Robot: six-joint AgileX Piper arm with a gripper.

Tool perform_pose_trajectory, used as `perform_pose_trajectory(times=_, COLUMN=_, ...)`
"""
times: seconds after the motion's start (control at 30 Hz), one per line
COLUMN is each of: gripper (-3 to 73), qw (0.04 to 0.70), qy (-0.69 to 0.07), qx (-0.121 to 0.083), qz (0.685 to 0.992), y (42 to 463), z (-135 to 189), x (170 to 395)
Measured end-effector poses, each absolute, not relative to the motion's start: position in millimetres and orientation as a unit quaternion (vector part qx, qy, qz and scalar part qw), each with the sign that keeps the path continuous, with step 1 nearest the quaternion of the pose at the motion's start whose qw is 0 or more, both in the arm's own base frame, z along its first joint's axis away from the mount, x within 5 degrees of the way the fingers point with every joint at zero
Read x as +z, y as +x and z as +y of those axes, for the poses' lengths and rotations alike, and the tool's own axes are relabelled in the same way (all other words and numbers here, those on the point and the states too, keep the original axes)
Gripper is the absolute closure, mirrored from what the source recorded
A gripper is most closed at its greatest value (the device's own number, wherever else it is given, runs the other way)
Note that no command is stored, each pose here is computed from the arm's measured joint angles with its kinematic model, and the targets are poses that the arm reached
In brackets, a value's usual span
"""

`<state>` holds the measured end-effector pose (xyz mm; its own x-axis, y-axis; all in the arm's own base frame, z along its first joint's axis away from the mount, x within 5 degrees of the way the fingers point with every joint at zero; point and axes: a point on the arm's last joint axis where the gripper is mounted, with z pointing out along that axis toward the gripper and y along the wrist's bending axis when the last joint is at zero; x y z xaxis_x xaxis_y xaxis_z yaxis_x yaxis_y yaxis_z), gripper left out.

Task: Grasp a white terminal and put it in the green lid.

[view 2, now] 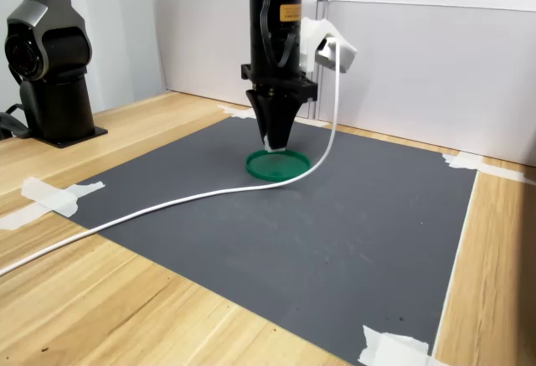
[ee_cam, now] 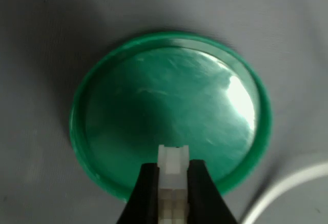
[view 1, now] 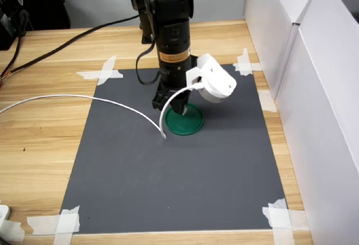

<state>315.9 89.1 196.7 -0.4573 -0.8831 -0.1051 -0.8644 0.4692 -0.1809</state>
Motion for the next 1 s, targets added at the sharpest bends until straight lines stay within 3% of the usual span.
perform_pose_trajectory(times=0.17, gripper=60.8, qw=0.099, qy=-0.527, qx=-0.053, qz=0.843, y=314.5, z=89.0, x=190.4)
perform_pose_trajectory(times=0.3, gripper=56.1, qw=0.102, qy=-0.534, qx=-0.054, qz=0.838, y=315.1, z=89.3, x=189.9)
perform_pose_trajectory(times=0.37, gripper=49.8, qw=0.103, qy=-0.539, qx=-0.055, qz=0.835, y=315.3, z=89.4, x=190.0)
perform_pose_trajectory(times=0.6, gripper=17.1, qw=0.117, qy=-0.544, qx=-0.059, qz=0.829, y=317.5, z=90.2, x=190.8)
perform_pose_trajectory(times=0.7, gripper=9.9, qw=0.141, qy=-0.537, qx=-0.059, qz=0.830, y=317.0, z=91.2, x=198.4)
perform_pose_trajectory(times=0.87, gripper=8.3, qw=0.254, qy=-0.494, qx=-0.070, qz=0.829, y=315.5, z=92.9, x=238.1)
perform_pose_trajectory(times=1.0, gripper=16.3, qw=0.352, qy=-0.439, qx=-0.076, qz=0.823, y=307.4, z=90.7, x=279.2)
